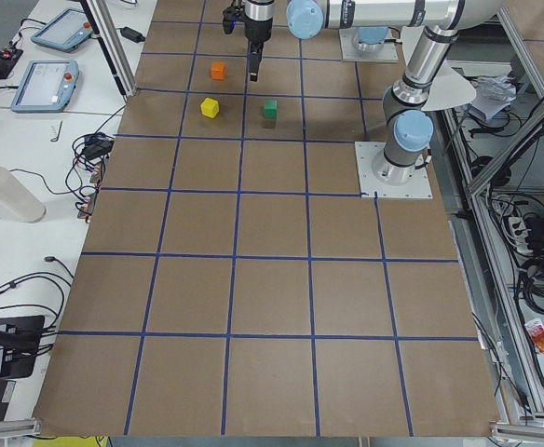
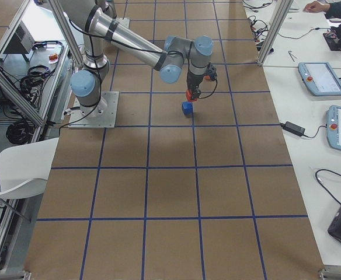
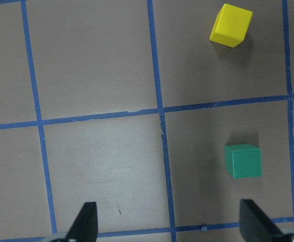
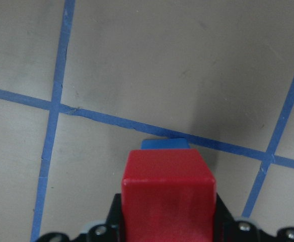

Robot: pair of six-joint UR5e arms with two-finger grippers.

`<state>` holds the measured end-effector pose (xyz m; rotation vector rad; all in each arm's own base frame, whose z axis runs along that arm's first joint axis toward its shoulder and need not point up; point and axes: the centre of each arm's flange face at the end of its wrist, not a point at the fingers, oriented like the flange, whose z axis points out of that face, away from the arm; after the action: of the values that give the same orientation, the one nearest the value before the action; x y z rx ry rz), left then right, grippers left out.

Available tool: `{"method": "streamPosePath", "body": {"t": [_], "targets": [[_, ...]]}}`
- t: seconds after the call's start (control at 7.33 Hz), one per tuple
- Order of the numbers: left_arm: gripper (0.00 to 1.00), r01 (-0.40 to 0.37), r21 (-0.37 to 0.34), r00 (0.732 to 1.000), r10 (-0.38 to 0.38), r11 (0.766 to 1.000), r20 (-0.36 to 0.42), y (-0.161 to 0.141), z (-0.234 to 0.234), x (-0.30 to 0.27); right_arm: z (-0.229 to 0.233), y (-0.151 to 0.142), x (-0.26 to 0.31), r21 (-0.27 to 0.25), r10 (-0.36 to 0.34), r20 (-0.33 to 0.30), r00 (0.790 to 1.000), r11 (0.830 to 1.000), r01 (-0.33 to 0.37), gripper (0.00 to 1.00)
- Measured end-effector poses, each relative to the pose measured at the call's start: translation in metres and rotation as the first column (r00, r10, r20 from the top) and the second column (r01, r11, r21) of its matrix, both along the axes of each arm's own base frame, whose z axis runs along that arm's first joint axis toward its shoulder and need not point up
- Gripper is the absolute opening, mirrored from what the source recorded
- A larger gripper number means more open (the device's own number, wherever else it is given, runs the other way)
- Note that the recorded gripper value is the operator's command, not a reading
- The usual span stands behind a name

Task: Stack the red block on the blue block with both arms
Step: 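Lower the held red cube onto the blue cube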

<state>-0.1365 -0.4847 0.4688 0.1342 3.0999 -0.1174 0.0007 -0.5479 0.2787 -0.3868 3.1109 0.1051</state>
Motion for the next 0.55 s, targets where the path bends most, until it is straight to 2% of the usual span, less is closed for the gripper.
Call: {"method": "streamPosePath", "body": {"t": [0.55], "targets": [[1.0, -0.001, 0.003, 1.0, 0.001, 1.0, 0.0, 0.0, -0.001, 0.0, -0.018, 0.012, -0.002, 0.02, -0.008, -0.001, 1.0, 1.0, 0.008, 0.0]]}}
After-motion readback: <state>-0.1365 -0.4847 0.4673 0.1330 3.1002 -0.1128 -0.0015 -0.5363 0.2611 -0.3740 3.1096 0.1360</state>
